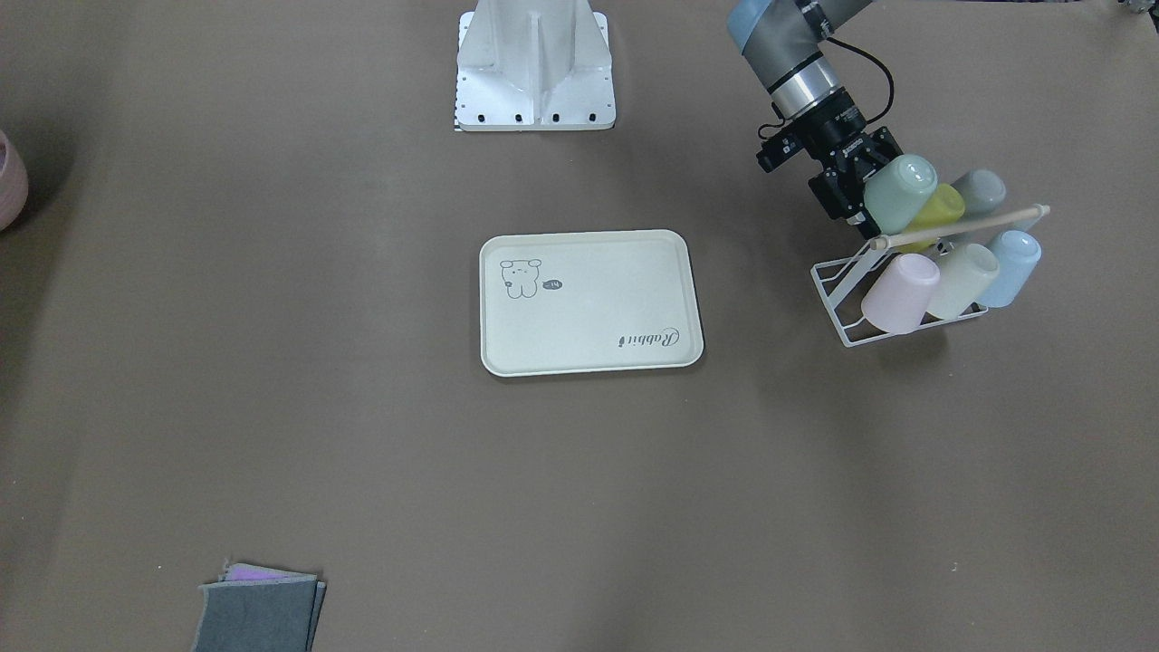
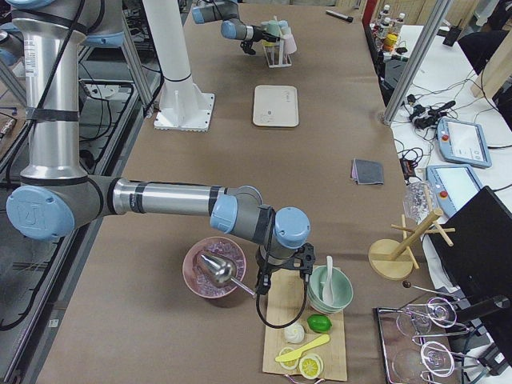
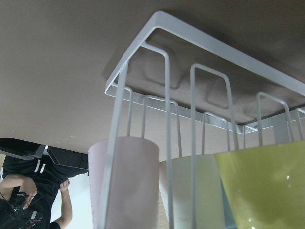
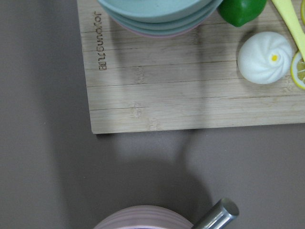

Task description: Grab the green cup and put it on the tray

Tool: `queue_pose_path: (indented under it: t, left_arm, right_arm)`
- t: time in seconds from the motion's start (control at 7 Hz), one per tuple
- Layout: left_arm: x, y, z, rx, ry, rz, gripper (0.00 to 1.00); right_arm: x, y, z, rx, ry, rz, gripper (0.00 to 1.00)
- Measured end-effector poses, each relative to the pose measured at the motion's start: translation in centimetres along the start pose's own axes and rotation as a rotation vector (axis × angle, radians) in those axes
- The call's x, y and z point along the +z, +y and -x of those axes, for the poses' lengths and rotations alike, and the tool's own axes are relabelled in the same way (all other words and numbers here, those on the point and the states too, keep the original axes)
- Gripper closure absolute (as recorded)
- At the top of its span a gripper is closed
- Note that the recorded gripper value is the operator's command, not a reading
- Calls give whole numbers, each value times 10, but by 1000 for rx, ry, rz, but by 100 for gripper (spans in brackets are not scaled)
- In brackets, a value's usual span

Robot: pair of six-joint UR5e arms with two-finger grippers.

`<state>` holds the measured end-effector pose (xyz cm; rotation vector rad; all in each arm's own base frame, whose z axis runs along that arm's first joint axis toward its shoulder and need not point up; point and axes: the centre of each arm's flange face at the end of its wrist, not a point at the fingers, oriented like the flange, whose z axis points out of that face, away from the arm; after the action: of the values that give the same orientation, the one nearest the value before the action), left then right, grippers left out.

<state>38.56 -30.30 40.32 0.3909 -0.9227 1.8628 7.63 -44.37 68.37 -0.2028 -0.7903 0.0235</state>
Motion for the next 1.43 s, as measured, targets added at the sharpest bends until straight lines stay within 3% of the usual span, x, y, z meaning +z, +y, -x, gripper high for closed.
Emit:
queue_pose_path:
  t: [0.71, 1.43]
  left_arm:
    - [-11, 27, 15, -5, -17, -23, 17]
    - [-24, 51, 45, -98, -42, -45, 17]
  right_arm:
    - [-14, -8, 7, -5, 40, -26, 0]
    - [-15, -10, 1, 19, 80, -49, 0]
